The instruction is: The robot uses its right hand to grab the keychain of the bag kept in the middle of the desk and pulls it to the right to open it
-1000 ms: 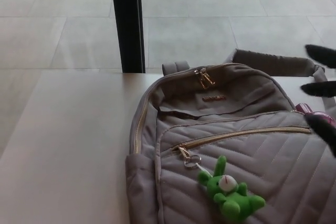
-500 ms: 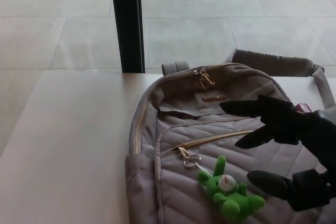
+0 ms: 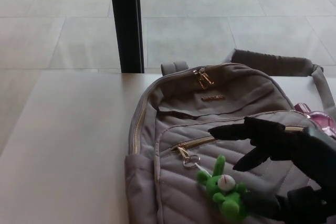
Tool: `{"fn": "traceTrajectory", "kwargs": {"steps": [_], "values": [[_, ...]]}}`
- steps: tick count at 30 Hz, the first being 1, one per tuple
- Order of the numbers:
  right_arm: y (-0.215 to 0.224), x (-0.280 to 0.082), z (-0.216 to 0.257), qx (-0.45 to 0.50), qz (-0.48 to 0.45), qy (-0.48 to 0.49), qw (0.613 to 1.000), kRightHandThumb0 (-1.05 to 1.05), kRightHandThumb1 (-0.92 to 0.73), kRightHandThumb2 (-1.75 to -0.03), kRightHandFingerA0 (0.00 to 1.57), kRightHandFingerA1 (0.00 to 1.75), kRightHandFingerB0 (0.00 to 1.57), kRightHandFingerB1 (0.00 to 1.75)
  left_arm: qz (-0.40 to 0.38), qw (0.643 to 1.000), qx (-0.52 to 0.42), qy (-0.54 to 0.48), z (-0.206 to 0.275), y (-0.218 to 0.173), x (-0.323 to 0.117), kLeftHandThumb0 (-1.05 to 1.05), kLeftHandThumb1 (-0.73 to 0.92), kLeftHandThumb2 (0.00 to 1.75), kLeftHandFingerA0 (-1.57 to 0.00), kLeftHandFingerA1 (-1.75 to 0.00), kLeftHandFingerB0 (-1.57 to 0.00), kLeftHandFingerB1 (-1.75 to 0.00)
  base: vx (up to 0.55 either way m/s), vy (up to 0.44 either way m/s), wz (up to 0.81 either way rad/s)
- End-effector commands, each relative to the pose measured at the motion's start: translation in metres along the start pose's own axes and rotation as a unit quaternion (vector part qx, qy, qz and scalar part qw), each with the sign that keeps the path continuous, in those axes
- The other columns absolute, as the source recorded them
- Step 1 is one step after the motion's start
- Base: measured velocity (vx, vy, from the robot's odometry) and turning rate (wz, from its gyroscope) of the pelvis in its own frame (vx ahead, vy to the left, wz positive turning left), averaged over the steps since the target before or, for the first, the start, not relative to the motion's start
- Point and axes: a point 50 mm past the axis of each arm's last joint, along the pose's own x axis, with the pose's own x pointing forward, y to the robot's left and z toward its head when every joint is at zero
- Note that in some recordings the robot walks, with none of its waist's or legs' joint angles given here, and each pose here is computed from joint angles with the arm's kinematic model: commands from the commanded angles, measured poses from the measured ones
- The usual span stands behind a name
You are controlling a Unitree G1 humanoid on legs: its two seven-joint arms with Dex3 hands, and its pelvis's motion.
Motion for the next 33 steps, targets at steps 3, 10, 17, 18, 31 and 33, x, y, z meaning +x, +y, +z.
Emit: {"fn": "traceTrajectory", "kwargs": {"steps": [3,10,17,18,31,33], "values": [[0.011,-0.007,0.005,-0.060,0.029,-0.008,0.998,-0.81,-0.77,-0.63,0.75,0.66,0.37,0.37,0.008,1.000,-0.007,-0.010,0.005,0.007,-0.001,-0.85,0.92,0.81,-0.56,-0.53,-0.36,-0.41,0.00,0.000,0.00],[0.012,-0.012,-0.003,-0.110,0.040,0.004,0.993,-0.84,-0.82,-0.65,0.74,0.66,0.34,0.38,0.006,1.000,-0.016,-0.007,0.004,0.008,-0.001,-0.87,0.92,0.79,-0.53,-0.53,-0.39,-0.41,0.00,0.000,0.00],[0.008,-0.013,-0.008,-0.151,0.033,0.011,0.988,-0.83,-0.81,-0.64,0.70,0.67,0.33,0.38,0.007,1.000,-0.012,-0.008,0.004,0.008,-0.002,-0.89,0.92,0.79,-0.54,-0.51,-0.41,-0.41,0.00,0.000,0.00],[0.009,-0.012,-0.008,-0.151,0.031,0.010,0.988,-0.83,-0.79,-0.64,0.72,0.66,0.35,0.38,0.006,1.000,-0.011,-0.009,0.004,0.008,-0.002,-0.87,0.92,0.79,-0.57,-0.52,-0.41,-0.39,0.00,0.000,0.00],[0.025,-0.010,-0.006,-0.150,0.058,0.014,0.987,-0.82,-0.80,-0.64,0.74,0.68,0.41,0.38,-0.005,1.000,-0.018,-0.006,0.000,0.005,-0.002,-0.86,0.92,0.80,-0.53,-0.50,-0.38,-0.40,0.00,0.000,0.00],[0.025,-0.009,-0.007,-0.150,0.059,0.015,0.987,-0.81,-0.80,-0.65,0.76,0.69,0.41,0.38,-0.002,1.000,-0.014,-0.008,0.001,0.005,-0.002,-0.86,0.92,0.80,-0.51,-0.49,-0.40,-0.41,0.00,0.000,0.00]]}}
